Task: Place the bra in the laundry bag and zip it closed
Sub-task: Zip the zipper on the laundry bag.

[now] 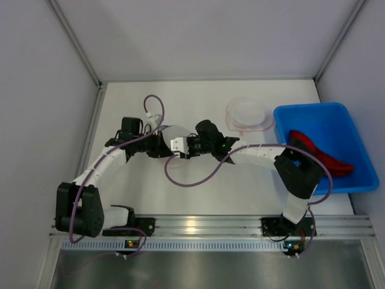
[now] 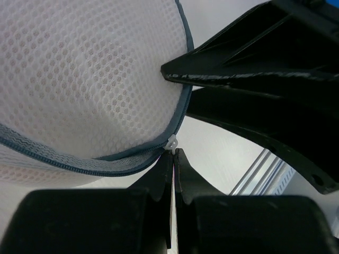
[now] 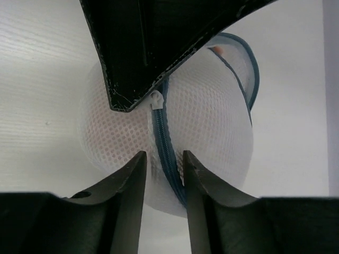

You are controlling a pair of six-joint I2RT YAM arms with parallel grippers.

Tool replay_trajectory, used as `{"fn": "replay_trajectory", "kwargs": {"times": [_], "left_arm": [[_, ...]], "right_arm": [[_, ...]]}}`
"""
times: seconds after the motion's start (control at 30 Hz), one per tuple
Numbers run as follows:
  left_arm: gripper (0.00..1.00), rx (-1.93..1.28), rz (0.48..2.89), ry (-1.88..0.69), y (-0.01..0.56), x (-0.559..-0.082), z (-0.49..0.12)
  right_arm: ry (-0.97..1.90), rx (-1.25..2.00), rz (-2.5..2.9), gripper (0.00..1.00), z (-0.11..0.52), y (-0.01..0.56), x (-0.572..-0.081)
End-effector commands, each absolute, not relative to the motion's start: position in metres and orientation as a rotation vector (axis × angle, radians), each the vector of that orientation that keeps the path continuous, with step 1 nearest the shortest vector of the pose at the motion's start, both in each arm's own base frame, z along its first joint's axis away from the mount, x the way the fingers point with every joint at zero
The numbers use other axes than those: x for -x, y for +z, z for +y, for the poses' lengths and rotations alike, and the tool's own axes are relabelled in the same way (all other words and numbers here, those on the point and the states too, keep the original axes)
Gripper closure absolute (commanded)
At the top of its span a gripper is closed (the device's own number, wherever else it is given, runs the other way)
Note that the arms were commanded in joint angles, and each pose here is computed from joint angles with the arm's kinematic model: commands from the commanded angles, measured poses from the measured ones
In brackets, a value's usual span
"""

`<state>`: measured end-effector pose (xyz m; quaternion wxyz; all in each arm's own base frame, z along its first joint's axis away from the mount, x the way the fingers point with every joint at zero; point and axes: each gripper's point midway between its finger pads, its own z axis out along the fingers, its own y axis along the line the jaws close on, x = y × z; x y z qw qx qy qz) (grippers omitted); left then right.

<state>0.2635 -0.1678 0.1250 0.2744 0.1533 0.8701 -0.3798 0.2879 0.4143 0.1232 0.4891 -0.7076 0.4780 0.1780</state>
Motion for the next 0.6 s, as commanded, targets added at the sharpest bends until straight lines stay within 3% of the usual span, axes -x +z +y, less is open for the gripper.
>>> {"fn": "replay_trajectory", "kwargs": {"times": [0.0, 0.03, 0.17, 0.57], "left_arm": [[1.00, -0.432, 2.257, -1.027, 0.145, -0.268, -0.172], [1.00, -0.431, 2.258, -1.028, 0.145, -0.267, -0.172], [1.00, -0.449, 2.244, -1.014, 0.146, -0.265, -0.171], [1.00, -0.460, 2.261, -0.945, 0.138, -0.270, -0.144]], "right_arm": [[0.407, 1.692, 1.110, 0.68, 0.424, 0.137, -0.297], [0.401, 1.696, 1.110, 0.79, 0.424, 0.136, -0.298], [0.365, 1.664, 1.118, 1.00, 0.417, 0.141, -0.311], [0.221, 1.623, 1.138, 0.98, 0.373, 0.146, -0.377]]}}
